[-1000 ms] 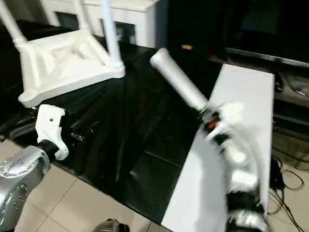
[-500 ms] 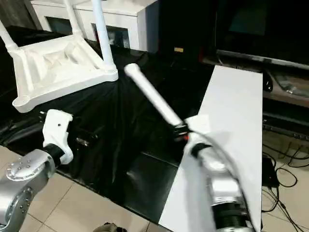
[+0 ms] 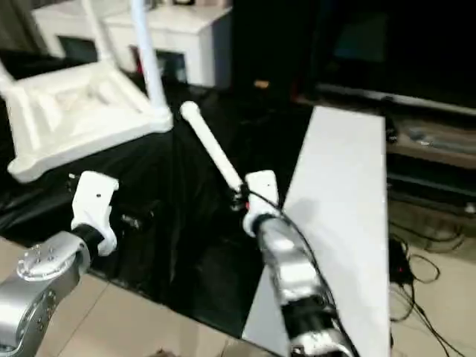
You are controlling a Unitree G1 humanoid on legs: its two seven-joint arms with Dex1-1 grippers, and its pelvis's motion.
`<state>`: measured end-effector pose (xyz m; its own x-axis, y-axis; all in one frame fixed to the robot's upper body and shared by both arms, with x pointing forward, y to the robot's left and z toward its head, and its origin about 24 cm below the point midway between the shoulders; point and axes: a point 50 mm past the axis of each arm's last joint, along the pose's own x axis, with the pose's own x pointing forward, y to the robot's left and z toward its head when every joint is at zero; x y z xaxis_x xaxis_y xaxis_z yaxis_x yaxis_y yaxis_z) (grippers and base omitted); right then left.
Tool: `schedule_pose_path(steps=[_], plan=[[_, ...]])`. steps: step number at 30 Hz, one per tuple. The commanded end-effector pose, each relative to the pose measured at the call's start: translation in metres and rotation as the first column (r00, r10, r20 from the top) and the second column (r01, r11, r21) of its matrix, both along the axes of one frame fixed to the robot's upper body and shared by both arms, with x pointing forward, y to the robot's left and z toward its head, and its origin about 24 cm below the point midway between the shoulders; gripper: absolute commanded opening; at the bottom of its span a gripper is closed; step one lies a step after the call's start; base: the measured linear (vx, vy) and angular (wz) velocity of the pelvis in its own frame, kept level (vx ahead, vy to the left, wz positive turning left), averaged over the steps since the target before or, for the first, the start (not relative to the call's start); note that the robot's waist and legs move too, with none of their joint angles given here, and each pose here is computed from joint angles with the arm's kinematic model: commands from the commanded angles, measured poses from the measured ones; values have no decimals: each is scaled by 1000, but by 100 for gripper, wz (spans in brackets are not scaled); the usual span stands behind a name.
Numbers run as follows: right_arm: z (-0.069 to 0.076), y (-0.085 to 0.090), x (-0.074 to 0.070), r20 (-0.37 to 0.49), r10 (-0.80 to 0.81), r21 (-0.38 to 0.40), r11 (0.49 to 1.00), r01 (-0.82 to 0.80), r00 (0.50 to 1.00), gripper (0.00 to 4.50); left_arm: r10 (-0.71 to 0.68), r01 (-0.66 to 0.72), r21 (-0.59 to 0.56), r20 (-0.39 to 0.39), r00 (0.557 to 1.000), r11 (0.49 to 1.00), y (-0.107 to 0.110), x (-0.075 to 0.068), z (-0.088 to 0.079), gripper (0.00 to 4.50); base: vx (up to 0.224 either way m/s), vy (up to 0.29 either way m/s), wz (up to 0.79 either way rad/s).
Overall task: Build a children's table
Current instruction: Pick table leg
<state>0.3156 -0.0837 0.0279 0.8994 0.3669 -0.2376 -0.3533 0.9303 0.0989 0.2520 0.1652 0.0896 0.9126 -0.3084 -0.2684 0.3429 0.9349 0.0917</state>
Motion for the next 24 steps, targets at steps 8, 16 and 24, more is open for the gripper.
schedule_pose_path(steps=[8,16,24], plan=[[11,27,-7,26,219,151,964,-221,975,225,84,-84,19,-13,996,996,11,0,-2,450,66,16,-12],[27,19,-6,106,219,103,968,-230,970,237,141,-141,12,18,990,990,15,6,3,450,3,-3,-3],[44,-17,-10,196,61,155,984,-93,979,237,169,-170,24,27,985,985,23,8,4,450,8,22,-2]])
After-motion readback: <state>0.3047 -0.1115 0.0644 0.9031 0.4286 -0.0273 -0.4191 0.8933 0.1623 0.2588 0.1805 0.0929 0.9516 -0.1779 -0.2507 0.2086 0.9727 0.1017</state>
